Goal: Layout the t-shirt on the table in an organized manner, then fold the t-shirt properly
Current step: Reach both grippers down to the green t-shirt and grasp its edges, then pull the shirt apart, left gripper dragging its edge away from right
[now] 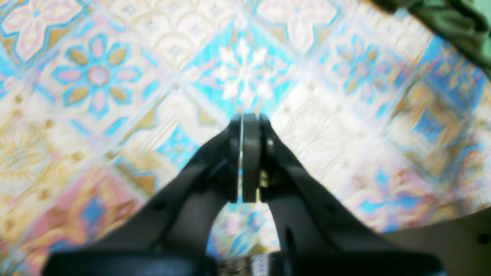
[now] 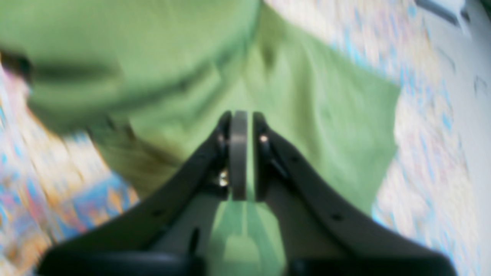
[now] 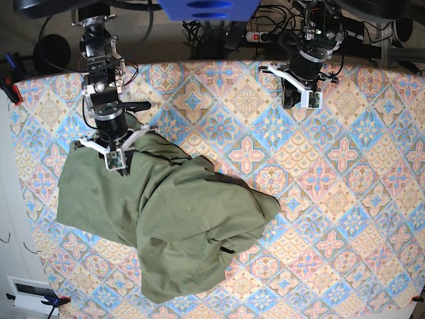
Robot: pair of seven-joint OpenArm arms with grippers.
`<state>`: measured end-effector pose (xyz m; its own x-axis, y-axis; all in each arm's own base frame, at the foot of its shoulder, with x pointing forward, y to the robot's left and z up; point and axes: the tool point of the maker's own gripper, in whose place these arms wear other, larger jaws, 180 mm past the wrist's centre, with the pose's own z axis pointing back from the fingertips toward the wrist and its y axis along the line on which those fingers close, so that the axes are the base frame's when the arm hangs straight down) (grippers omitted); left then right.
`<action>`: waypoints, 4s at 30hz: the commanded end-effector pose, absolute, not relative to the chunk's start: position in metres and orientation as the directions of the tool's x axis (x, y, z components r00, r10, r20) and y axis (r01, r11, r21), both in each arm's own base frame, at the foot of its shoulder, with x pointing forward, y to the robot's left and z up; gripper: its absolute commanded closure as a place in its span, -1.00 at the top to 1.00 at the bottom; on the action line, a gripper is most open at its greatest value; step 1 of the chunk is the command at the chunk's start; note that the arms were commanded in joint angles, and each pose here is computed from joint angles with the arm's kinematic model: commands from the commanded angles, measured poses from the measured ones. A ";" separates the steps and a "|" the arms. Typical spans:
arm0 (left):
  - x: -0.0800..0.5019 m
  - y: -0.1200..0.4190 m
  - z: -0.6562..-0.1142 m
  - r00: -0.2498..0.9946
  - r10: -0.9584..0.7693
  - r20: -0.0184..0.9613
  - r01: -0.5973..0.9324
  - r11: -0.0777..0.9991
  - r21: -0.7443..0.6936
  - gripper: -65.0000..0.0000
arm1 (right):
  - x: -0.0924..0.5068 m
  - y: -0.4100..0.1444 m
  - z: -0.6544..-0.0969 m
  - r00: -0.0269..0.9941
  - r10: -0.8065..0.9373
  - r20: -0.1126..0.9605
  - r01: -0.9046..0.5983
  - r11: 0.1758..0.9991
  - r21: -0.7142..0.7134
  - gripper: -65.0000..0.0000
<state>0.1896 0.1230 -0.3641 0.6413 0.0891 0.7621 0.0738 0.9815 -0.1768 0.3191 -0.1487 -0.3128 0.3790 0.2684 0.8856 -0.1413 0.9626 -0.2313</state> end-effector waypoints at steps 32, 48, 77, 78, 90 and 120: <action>0.222 0.112 -0.340 0.562 0.181 0.807 0.062 0.964 -0.260 -0.89 | 0.509 -0.030 -0.319 0.313 0.554 0.772 -0.413 0.811 -0.414 -0.10; 0.326 0.049 -0.350 0.570 0.258 0.780 0.111 0.916 -0.385 -0.20 | 0.482 -0.066 -0.299 0.321 0.438 0.840 -0.317 0.885 -0.340 -0.10; 0.376 -0.084 -0.397 0.756 0.153 0.637 0.281 0.802 -0.526 -1.00 | 0.480 -0.097 -0.294 0.344 0.422 0.838 -0.262 0.901 -0.346 -0.10; 0.381 -0.069 -0.390 0.738 0.167 0.654 0.280 0.806 -0.521 -1.00 | 0.481 -0.103 -0.293 0.346 0.419 0.839 -0.250 0.904 -0.348 -0.10; 0.325 0.090 -0.356 0.650 0.176 0.739 0.237 0.877 -0.417 -1.00 | 0.483 -0.110 -0.293 0.352 0.415 0.839 -0.237 0.907 -0.349 -0.10; 0.325 0.321 -0.327 0.496 0.350 0.795 -0.201 0.936 -0.287 -1.00 | 0.451 -0.080 -0.378 0.478 0.549 0.686 -0.528 0.804 -0.275 -0.26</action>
<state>0.3177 0.3126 -0.3450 0.5392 0.3670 0.7580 -0.2103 0.9302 -0.3008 0.4335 -0.0760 -0.3996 0.5146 0.5585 0.6506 -0.5515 0.7966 -0.2476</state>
